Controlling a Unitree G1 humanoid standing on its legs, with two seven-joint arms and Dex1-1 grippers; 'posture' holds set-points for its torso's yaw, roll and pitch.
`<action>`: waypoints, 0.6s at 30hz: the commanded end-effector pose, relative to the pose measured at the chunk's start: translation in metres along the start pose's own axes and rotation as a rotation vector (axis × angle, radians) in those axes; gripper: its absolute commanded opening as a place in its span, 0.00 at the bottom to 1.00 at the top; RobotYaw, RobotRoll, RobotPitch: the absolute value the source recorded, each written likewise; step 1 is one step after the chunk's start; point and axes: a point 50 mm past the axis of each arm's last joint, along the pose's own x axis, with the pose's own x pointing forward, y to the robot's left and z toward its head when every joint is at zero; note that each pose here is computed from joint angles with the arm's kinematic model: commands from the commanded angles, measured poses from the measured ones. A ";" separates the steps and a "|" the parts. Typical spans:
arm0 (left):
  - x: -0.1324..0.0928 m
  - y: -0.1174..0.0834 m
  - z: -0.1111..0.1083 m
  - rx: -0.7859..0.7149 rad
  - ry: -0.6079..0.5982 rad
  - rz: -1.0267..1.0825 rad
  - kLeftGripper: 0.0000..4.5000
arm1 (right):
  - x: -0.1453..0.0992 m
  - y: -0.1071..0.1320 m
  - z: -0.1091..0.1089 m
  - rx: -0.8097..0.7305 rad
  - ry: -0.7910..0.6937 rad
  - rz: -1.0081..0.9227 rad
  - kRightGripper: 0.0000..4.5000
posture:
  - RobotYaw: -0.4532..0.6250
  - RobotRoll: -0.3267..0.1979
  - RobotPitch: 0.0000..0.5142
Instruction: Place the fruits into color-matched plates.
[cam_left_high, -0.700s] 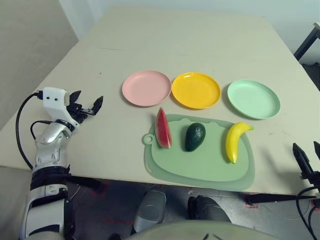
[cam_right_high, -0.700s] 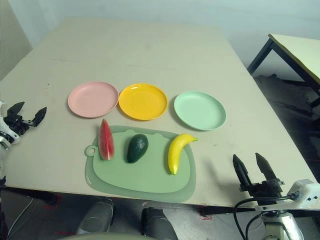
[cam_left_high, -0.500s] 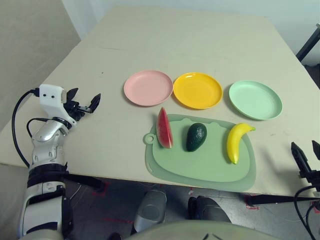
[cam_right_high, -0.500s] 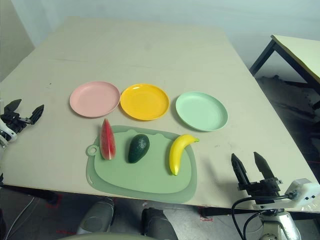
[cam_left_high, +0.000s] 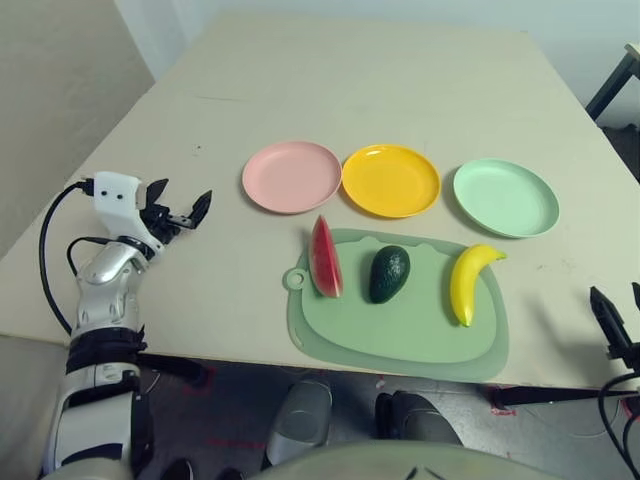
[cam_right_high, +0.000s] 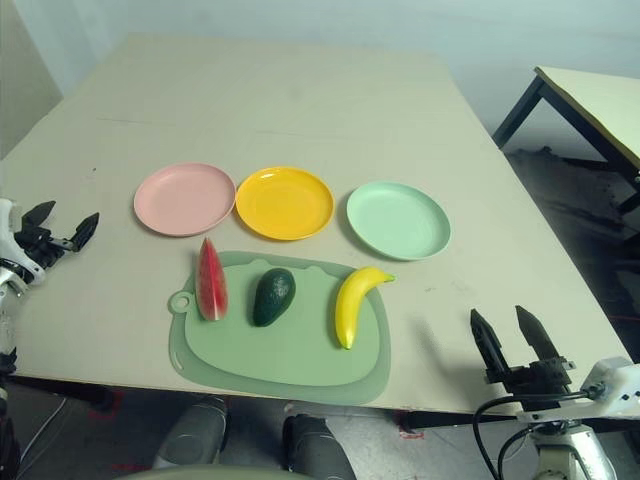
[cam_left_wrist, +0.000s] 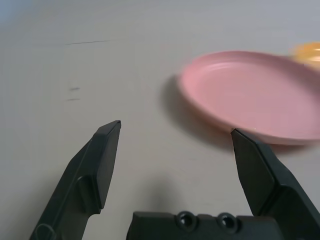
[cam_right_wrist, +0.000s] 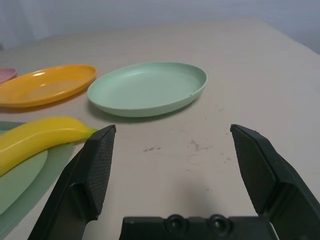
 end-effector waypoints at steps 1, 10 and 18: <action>0.002 -0.010 0.018 -0.022 -0.035 -0.256 1.00 | -0.007 0.006 0.018 -0.076 0.078 0.080 1.00 | 0.64 0.62 0.27; 0.002 -0.022 0.038 -0.053 -0.039 -0.578 1.00 | 0.002 0.015 0.060 -0.517 0.290 0.224 1.00 | 0.55 0.62 0.29; 0.001 -0.027 0.044 -0.072 -0.073 -0.614 1.00 | 0.050 0.051 0.107 -0.788 0.435 0.646 1.00 | 0.54 0.62 0.28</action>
